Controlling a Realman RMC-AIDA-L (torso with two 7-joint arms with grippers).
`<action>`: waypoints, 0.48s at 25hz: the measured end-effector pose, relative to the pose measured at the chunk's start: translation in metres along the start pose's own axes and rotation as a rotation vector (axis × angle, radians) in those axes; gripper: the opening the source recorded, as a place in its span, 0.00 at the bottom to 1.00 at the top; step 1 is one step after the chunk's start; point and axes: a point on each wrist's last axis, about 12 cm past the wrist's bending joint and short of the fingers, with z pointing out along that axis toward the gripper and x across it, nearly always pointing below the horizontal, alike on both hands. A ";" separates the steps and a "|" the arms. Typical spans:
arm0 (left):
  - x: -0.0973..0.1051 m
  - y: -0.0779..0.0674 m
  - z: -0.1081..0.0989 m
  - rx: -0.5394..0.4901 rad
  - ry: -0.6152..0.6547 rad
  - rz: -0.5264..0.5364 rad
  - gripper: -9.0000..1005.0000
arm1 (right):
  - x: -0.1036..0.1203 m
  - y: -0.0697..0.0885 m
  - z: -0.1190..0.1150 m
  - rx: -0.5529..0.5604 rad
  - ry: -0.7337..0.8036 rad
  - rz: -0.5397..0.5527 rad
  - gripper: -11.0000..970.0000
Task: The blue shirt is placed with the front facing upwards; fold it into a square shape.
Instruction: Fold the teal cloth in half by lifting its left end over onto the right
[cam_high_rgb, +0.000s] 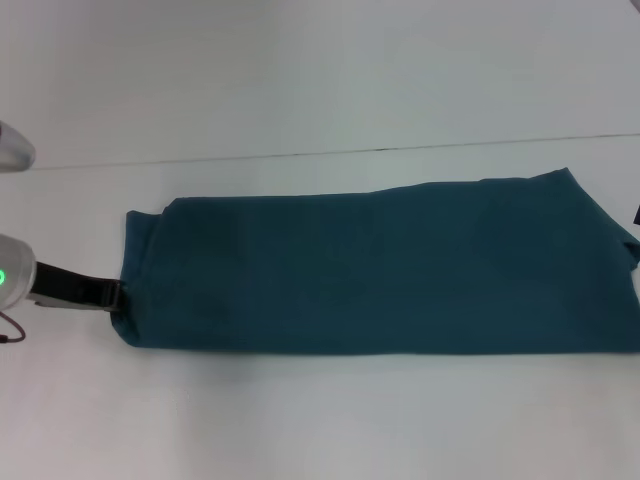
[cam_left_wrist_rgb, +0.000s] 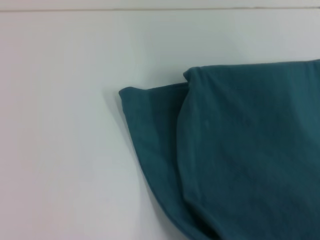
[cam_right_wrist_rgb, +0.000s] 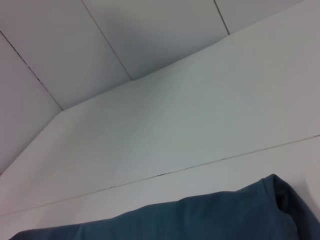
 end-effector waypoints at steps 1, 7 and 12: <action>0.000 0.002 -0.002 0.005 -0.005 -0.005 0.02 | 0.000 0.001 0.001 -0.002 0.000 -0.002 0.84; 0.004 0.017 -0.012 0.006 -0.031 -0.044 0.02 | 0.002 0.004 0.006 -0.009 -0.001 -0.015 0.83; 0.004 0.031 -0.022 -0.006 -0.058 -0.086 0.02 | 0.002 0.007 0.013 -0.014 -0.003 -0.033 0.83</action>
